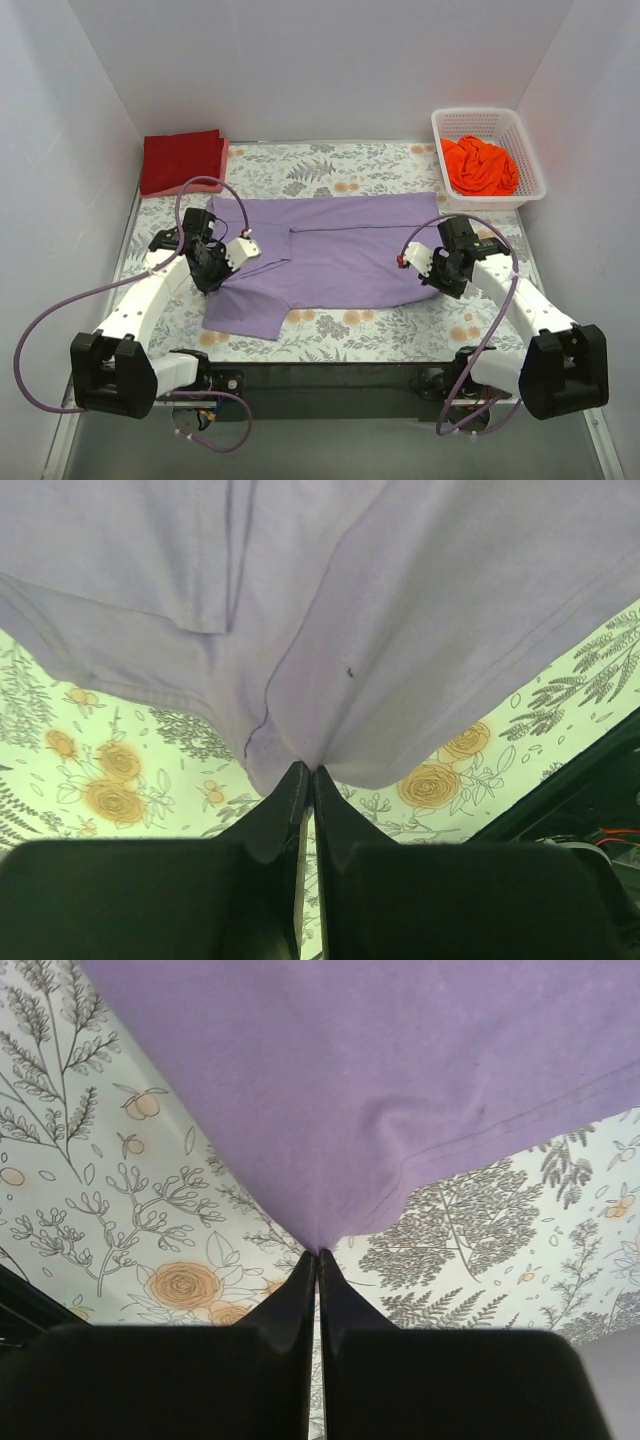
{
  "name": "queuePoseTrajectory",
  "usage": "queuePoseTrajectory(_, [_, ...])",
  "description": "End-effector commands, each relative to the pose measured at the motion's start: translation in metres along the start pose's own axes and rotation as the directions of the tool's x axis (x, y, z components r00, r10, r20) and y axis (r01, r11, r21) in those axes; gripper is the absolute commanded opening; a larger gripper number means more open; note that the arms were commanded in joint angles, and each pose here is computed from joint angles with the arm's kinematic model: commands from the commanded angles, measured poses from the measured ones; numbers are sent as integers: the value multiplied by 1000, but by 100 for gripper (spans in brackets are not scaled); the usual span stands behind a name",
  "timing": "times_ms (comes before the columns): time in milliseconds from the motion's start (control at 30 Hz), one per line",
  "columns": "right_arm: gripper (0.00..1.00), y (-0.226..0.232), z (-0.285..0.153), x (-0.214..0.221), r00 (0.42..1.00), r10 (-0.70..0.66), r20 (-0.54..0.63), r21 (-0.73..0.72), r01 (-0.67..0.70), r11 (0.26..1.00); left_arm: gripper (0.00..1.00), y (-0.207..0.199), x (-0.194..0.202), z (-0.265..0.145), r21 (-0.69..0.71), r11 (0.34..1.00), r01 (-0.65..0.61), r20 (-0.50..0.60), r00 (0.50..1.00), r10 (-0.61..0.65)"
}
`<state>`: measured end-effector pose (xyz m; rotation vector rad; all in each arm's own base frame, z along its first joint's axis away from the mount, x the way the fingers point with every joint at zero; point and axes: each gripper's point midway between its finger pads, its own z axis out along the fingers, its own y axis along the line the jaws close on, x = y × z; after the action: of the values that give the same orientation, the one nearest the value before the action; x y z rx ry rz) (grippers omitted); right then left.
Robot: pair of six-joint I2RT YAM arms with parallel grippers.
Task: Fold and stack the t-shirts
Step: Fold the tshirt
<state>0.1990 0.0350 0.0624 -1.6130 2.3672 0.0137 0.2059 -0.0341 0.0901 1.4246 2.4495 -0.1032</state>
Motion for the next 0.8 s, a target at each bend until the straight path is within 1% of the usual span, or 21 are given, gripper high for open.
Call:
queuePoseTrajectory(0, [1,-21,-10,-12,999,-37,27,5,37,999,0,17,-18,-10,-22,1000,15,45,999,-14])
queuePoseTrajectory(100, [1,-38,-13,-14,999,-22,31,14,22,1000,0,36,-32,-15,-52,998,22,64,998,-19])
queuePoseTrajectory(167, [1,-52,-18,-18,999,-22,44,33,21,999,0,46,-36,-11,-55,998,24,58,998,-21])
queuePoseTrajectory(267, [1,-63,-17,-19,999,-25,40,33,24,999,0,67,-49,-9,-87,996,28,64,998,-23])
queuePoseTrajectory(333, [1,-72,-17,-19,999,-13,38,33,12,999,0,80,-57,-13,-115,993,38,72,997,-30])
queuePoseTrajectory(400, [1,-83,-17,-20,999,4,46,37,-6,999,0,88,-60,-7,-111,993,40,58,998,-33])
queuePoseTrajectory(433, [1,-86,-16,-20,999,11,45,35,-12,999,0,97,-64,-8,-132,991,35,61,998,-27])
queuePoseTrajectory(533, [1,-96,-12,-24,999,13,48,34,-15,999,0,111,-71,-4,-151,988,29,63,998,-20])
queuePoseTrajectory(633, [1,-105,-6,-25,999,8,40,32,-10,999,0,118,-77,5,-124,991,41,53,998,-34])
queuePoseTrajectory(767, [1,-116,4,-26,999,13,29,24,-14,1000,0,133,-86,7,-139,989,38,54,998,-31])
